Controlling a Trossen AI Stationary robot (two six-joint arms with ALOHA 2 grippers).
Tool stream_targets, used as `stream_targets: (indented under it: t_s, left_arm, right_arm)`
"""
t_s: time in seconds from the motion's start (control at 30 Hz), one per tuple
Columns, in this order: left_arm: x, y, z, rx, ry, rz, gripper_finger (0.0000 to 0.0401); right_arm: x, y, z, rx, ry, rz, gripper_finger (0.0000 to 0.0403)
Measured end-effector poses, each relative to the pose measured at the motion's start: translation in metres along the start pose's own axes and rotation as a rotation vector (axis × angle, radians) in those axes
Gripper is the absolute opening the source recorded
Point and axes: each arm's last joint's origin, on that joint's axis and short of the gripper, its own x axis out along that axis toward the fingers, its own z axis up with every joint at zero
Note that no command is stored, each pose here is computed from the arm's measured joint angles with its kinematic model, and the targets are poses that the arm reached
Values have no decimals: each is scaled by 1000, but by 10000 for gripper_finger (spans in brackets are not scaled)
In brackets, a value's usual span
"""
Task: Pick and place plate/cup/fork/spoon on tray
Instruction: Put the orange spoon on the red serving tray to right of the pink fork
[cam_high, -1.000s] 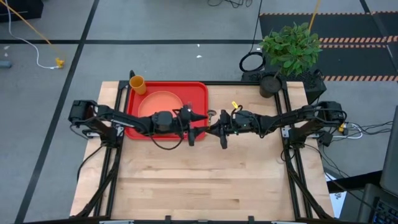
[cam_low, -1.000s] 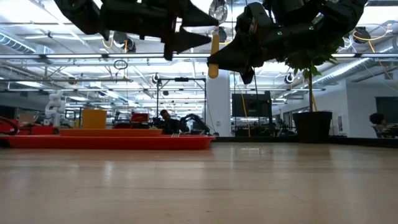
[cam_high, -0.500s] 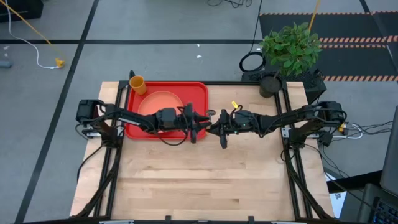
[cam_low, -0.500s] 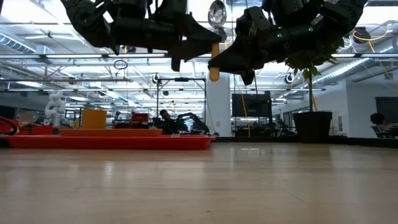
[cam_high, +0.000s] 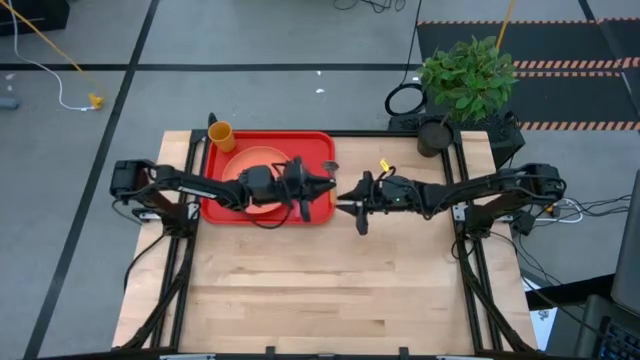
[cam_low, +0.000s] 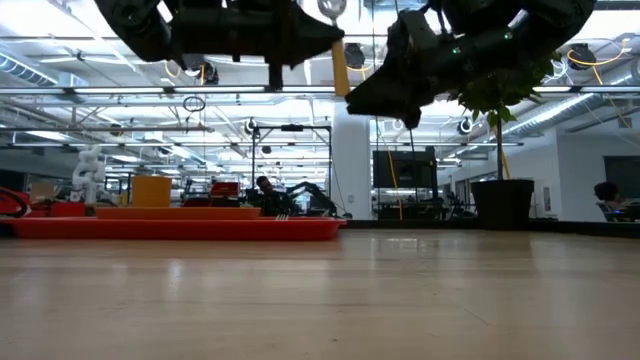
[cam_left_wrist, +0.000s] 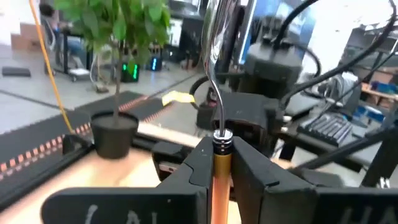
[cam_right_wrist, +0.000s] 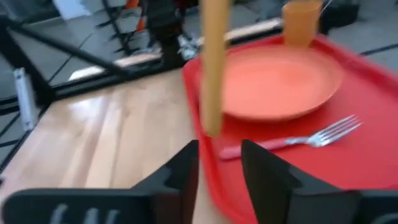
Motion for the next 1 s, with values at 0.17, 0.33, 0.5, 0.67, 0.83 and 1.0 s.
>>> stream_targets:
  t_s: [0.17,0.33,0.5,0.67,0.83,1.0]
  left_arm:
    - [-3,-1,8,5,-29,5,35]
    - [0,-2,3,-1,-37,-1,35]
    - [3,-2,-3,-5,-26,0,37]
    - [1,-2,-1,-2,-65,-8,35]
    - [0,-1,-2,-2,-73,-9,38]
    - [0,-1,-3,10,-58,-9,41]
  right_arm:
    - [-8,3,8,-17,-42,-21,159]
    - [-4,6,6,-38,-59,-43,169]
    - [-2,7,5,-43,-67,-38,144]
    - [-2,7,8,-41,-100,-31,90]
    - [-2,8,10,-66,-114,-28,24]
    - [-2,8,10,-71,-112,-27,19]
